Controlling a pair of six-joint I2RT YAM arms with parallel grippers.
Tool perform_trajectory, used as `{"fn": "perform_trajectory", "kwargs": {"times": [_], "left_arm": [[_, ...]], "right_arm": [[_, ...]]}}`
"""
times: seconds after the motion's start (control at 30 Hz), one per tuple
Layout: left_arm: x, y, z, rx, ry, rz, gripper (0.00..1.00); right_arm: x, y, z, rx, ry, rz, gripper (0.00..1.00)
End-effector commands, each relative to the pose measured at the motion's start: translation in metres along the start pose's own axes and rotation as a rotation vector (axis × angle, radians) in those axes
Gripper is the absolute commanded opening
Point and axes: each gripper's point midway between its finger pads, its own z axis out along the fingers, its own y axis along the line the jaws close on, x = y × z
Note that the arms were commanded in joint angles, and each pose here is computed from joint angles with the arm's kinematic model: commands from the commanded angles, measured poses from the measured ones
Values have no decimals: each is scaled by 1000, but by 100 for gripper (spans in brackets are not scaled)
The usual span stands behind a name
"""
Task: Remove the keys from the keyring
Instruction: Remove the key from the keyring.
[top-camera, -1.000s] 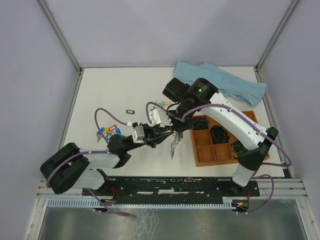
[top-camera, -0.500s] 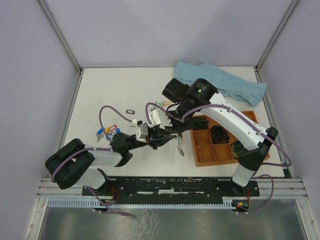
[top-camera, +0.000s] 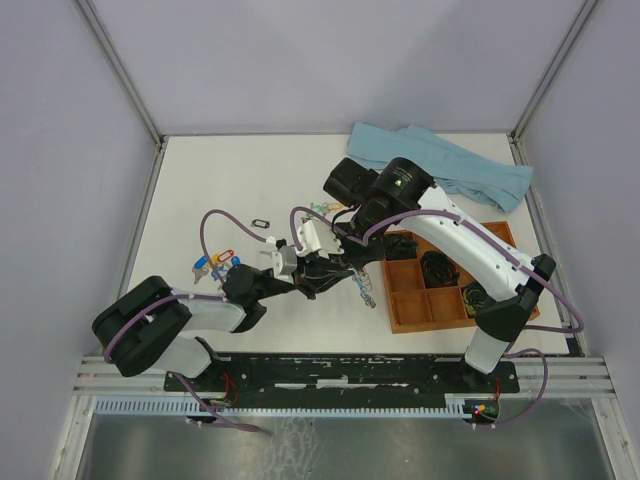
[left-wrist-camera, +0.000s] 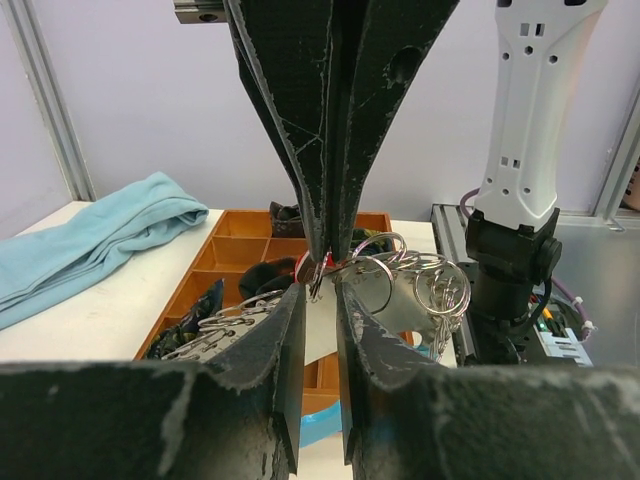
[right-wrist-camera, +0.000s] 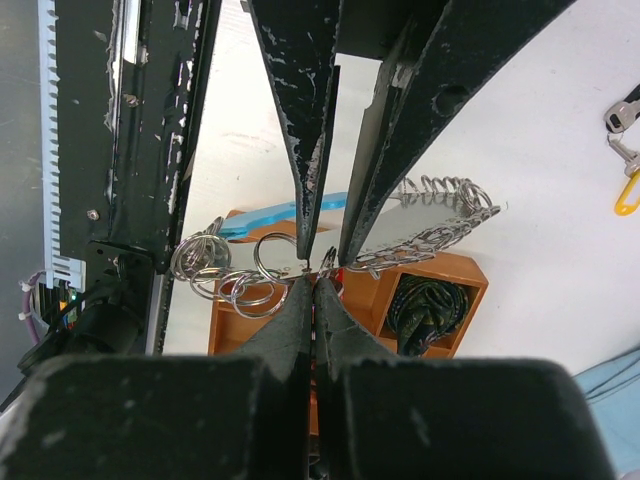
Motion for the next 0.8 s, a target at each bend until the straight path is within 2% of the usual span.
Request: {"fn": "perform_trajectory", "kwargs": {"times": [0.0, 0.2, 0.3, 0.47, 0.5, 0.63, 0.77], "left_arm": [[-51, -7, 4, 34, -182, 105, 25], [-56, -8, 3, 32, -194, 101, 21], [-57, -8, 4, 32, -195, 93, 4], [-55, -12, 0, 41, -190, 91, 3], [-57, -12, 0, 38, -193, 93, 3], [-65, -14, -5, 23, -215, 105, 3], [-73, -14, -11, -5, -239, 107, 3]], "right_arm": [[2, 21, -10, -48, 11, 9, 1], [3, 21, -9, -51, 15, 10, 1], [2, 21, -9, -50, 15, 9, 1], [-2, 24, -11, -57, -8, 9, 1], [-3, 25, -12, -60, -18, 9, 2], [-10, 29, -17, -79, -75, 23, 18], [-18, 31, -32, -117, -193, 51, 31]]}}
